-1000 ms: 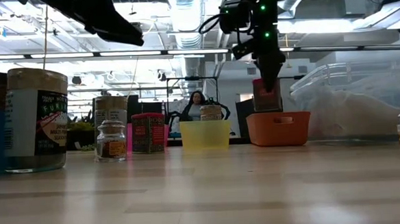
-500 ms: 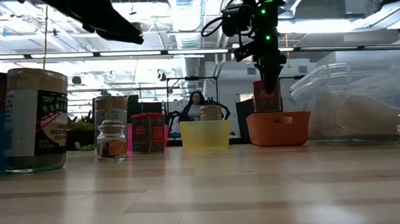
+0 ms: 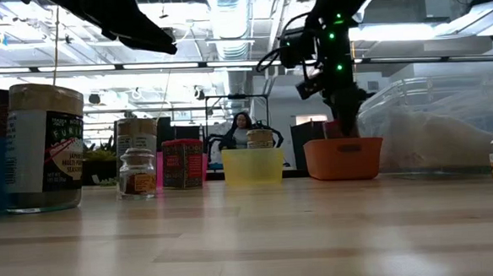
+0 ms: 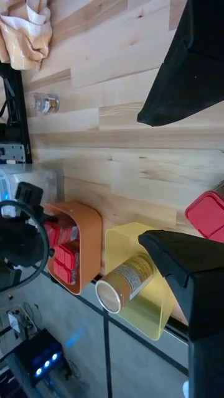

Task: Sort spices by type
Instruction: Put the red seasoning can into the orange bin

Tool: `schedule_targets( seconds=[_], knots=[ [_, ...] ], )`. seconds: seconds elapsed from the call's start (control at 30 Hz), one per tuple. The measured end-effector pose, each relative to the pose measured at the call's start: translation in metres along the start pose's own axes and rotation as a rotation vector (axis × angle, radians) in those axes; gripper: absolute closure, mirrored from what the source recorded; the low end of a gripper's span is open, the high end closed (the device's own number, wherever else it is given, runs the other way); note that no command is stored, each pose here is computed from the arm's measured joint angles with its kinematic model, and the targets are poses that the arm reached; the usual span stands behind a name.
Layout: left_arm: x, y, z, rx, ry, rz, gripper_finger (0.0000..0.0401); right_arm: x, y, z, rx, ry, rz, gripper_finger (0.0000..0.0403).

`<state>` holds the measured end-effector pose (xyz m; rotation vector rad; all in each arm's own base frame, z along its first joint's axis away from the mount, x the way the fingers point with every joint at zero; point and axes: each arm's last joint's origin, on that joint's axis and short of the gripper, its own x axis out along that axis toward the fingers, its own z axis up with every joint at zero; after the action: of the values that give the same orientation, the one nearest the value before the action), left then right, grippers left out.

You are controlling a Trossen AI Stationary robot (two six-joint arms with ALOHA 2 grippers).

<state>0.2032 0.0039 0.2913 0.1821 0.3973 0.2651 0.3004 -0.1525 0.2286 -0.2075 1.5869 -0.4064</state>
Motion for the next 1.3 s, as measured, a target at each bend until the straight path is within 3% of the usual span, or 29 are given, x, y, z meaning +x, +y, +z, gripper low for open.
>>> schedule_targets(
  seconds=[0.4,0.63,0.87,1.13,1.3],
  knots=[
    [0.0,0.0,0.0,0.005,0.001,0.005,0.0124,0.006,-0.012,0.0,0.05,-0.038,-0.015,0.0086],
    [0.0,0.0,-0.003,0.037,0.026,0.001,0.0124,-0.035,-0.008,0.006,0.095,-0.037,-0.048,0.0084],
    [0.0,-0.001,-0.011,0.002,0.113,-0.002,0.0124,-0.086,0.032,0.026,0.102,-0.356,-0.017,0.0085],
    [0.018,0.009,-0.014,-0.022,0.169,0.124,0.0124,-0.108,0.084,0.035,0.043,-0.498,0.012,0.0085],
    [0.041,0.026,-0.015,-0.086,0.345,0.146,0.0124,-0.112,0.099,0.025,0.053,-0.615,0.016,0.0085]
  ],
)
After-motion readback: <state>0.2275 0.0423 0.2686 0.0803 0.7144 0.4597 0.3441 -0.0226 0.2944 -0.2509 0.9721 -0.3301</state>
